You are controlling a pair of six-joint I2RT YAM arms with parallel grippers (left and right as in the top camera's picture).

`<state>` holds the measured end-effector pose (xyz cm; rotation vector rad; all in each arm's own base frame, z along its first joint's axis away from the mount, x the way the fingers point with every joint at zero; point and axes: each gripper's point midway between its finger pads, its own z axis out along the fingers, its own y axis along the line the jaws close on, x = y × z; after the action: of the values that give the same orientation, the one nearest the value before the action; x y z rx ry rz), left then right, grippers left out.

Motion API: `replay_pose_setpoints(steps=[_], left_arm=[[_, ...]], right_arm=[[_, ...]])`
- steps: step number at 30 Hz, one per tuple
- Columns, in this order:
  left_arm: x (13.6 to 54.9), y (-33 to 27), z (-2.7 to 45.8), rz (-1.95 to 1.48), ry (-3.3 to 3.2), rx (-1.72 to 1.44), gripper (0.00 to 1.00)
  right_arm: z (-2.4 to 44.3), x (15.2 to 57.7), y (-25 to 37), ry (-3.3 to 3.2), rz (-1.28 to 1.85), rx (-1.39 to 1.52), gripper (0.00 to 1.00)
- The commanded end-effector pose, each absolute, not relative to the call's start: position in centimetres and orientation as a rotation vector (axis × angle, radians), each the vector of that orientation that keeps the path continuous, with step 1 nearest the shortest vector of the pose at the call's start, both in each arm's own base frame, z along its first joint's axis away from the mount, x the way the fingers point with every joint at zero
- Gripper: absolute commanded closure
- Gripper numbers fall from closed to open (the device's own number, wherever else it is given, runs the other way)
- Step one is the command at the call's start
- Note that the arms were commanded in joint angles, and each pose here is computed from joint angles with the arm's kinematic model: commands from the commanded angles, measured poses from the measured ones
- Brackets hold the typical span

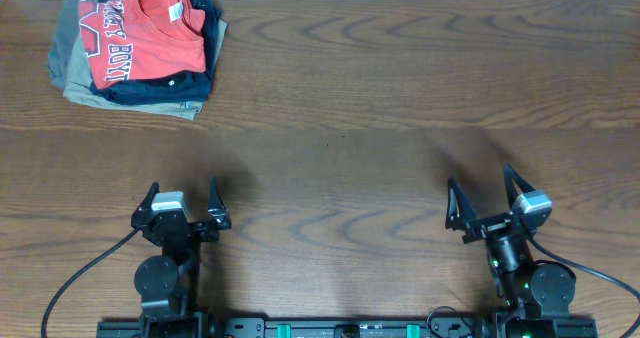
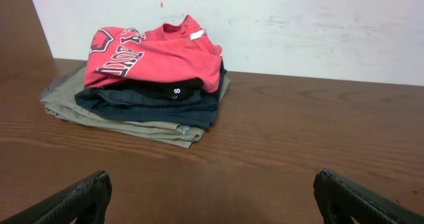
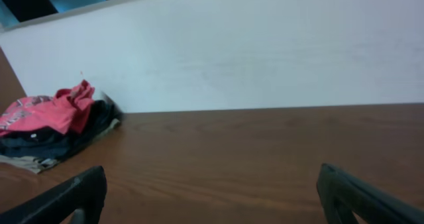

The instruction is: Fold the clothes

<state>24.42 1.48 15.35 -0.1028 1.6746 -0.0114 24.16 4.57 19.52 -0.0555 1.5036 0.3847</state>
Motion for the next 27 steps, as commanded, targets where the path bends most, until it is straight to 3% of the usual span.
replay_pose_setpoints(steps=[1, 9, 15, 27], left_arm=[[24.4, 1.4, 13.8, -0.011, 1.715, -0.098, 0.02], [24.4, 1.4, 13.8, -0.011, 1.716, -0.098, 0.02], [24.4, 1.4, 13.8, -0.011, 1.715, -0.098, 0.02], [24.4, 1.4, 13.8, -0.011, 1.716, -0.098, 0.02]], right_arm=[[20.5, 24.0, 3.9, 1.459, 0.341, -0.036, 0.01], [19.7, 24.5, 1.2, 1.479, 0.22, 0.107, 0.01], [15.5, 24.6, 0.8, 1.648, 0.186, 0.148, 0.01], [15.7, 24.6, 0.7, 1.642, 0.183, 0.151, 0.01]])
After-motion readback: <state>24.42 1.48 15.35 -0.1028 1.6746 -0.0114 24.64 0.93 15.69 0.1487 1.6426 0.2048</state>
